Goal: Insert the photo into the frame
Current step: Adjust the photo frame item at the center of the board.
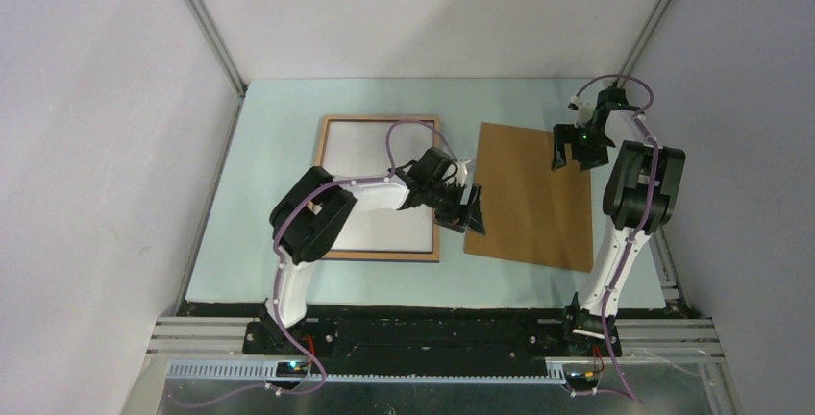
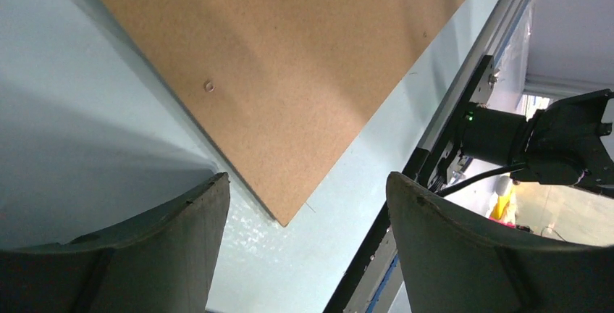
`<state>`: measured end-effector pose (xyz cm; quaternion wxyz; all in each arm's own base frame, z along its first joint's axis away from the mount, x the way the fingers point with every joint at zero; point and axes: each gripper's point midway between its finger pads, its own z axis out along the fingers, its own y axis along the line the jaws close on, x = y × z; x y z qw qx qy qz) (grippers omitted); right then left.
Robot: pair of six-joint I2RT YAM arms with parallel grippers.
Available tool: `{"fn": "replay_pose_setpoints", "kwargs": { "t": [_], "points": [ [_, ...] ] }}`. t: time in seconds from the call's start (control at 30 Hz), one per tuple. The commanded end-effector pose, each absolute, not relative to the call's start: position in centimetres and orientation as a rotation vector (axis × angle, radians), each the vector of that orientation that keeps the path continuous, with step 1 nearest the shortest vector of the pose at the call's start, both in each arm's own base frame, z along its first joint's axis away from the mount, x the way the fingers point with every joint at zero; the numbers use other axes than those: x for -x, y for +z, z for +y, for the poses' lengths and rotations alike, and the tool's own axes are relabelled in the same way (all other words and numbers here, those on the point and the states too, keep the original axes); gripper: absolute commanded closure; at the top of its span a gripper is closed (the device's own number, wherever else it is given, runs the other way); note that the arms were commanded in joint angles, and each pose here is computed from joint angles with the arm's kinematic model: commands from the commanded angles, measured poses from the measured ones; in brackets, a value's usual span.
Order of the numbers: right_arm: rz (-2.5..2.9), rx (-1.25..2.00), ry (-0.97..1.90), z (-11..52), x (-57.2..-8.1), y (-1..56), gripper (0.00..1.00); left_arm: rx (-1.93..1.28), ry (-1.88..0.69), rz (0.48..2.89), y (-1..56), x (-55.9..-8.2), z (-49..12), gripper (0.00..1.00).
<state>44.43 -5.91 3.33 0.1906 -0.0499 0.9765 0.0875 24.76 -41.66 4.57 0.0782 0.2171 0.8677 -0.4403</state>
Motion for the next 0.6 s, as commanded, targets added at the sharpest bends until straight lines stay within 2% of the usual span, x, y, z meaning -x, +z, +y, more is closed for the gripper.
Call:
{"fn": "replay_pose_setpoints", "kwargs": {
  "t": [0.0, 0.27, 0.57],
  "points": [
    [2.721, 0.009, 0.19, -9.0, -43.1, 5.7, 0.08, -0.567, -1.28, 2.51, 7.8, -26.0, -41.6, 0.15],
    [2.682, -0.097, 0.213, -12.4, -40.7, 6.4, 0.06, -0.535, -1.101, 2.43, 9.7, -29.5, -41.3, 0.14],
    [2.73, -0.131, 0.291, -12.4, -39.1, 4.2, 0.09, -0.478, -1.058, 2.449, 8.0, -34.2, -42.2, 0.14]
  ]
}}
